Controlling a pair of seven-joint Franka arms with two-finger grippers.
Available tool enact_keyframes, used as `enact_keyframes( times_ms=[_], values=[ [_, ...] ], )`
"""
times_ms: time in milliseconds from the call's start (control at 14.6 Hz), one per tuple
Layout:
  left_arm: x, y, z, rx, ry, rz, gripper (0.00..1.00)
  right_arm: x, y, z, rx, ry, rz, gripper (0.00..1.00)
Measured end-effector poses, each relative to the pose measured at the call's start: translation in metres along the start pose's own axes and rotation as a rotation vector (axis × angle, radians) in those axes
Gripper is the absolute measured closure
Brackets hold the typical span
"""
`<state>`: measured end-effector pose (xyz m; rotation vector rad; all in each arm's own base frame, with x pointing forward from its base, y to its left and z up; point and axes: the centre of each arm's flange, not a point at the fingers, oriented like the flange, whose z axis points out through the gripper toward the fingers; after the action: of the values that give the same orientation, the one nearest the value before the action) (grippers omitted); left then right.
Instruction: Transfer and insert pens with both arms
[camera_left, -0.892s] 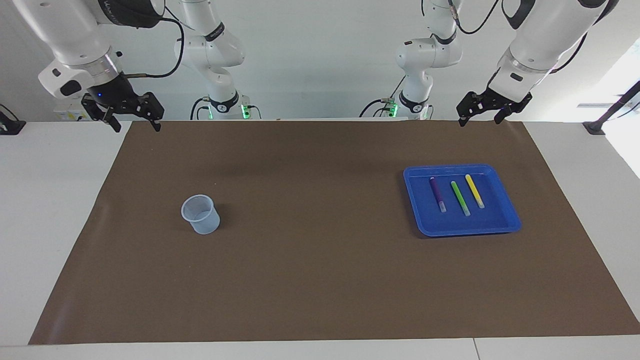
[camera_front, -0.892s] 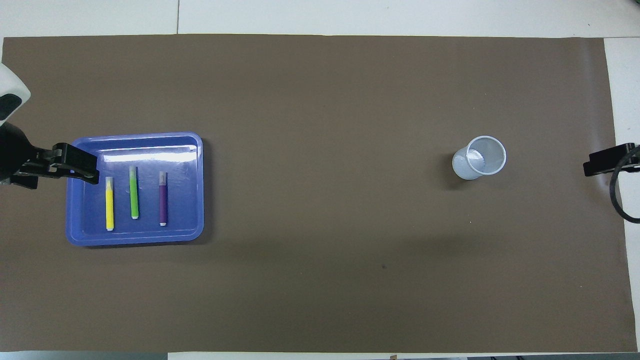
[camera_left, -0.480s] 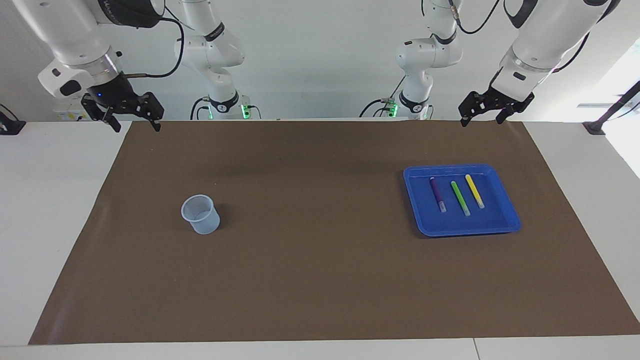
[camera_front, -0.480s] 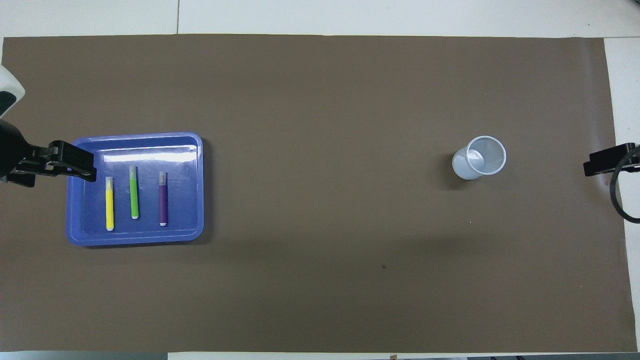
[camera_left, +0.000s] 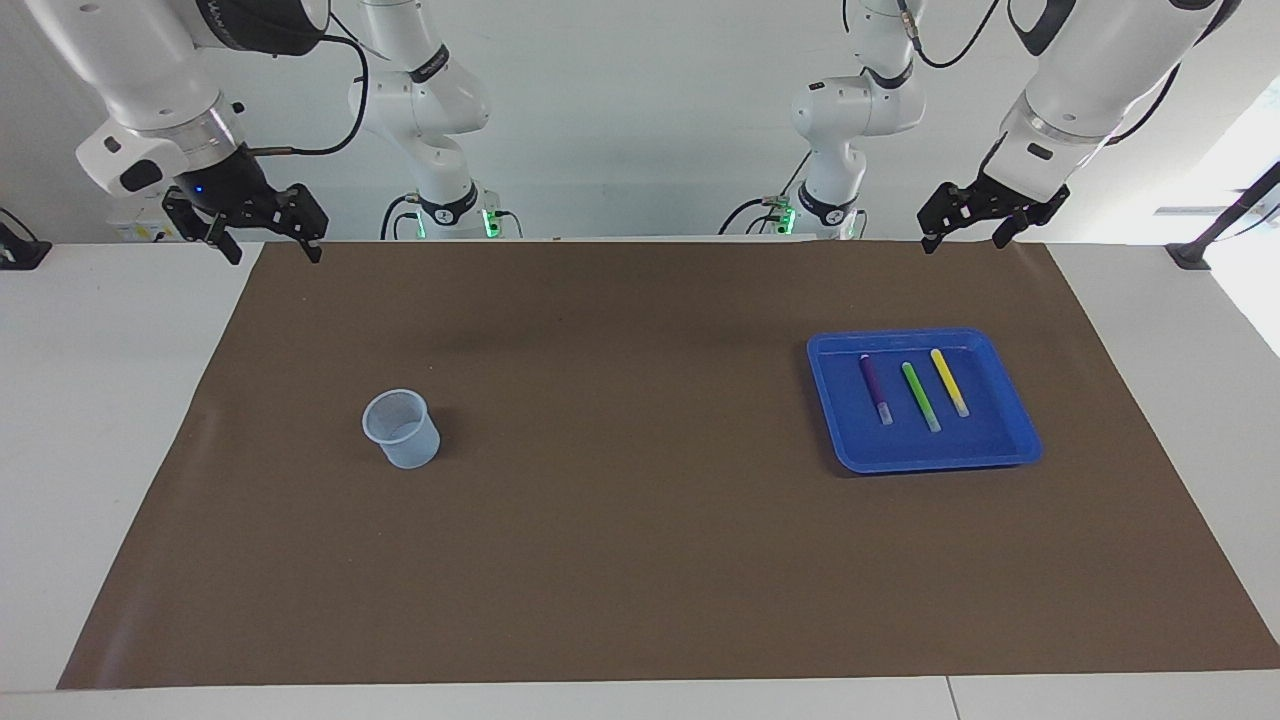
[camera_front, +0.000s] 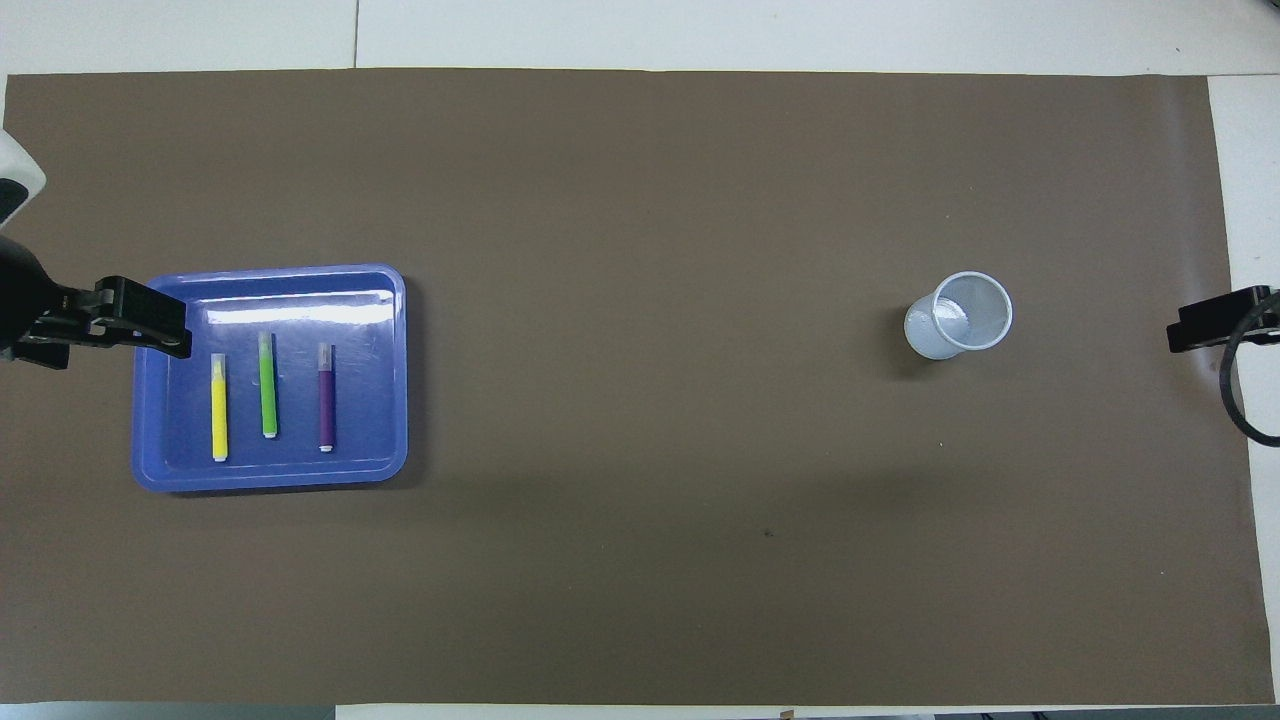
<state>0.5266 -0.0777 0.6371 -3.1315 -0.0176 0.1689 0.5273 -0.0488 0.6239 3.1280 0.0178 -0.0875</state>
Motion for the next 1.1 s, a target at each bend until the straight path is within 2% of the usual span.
enact_keyframes(
  times_ms=[206, 480, 754, 892, 1097],
  values=[
    [0.011, -0.005, 0.012, -0.009, 0.048, -0.045, 0.00, -0.002, 0.000, 0.003, 0.002, -0.021, 0.000, 0.00],
    [0.025, -0.064, 0.061, -0.013, 0.040, -0.063, 0.00, -0.005, -0.002, 0.006, 0.014, -0.046, -0.002, 0.00],
    [0.034, -0.123, 0.139, -0.019, 0.050, 0.014, 0.00, -0.003, -0.022, 0.004, 0.184, -0.033, 0.024, 0.00],
    [0.036, -0.136, 0.184, -0.022, 0.056, 0.039, 0.00, -0.002, -0.035, 0.002, 0.263, -0.040, 0.101, 0.00],
    [0.040, -0.142, 0.234, -0.027, 0.057, 0.057, 0.00, -0.002, -0.060, 0.003, 0.368, -0.084, 0.242, 0.00]
  ],
)
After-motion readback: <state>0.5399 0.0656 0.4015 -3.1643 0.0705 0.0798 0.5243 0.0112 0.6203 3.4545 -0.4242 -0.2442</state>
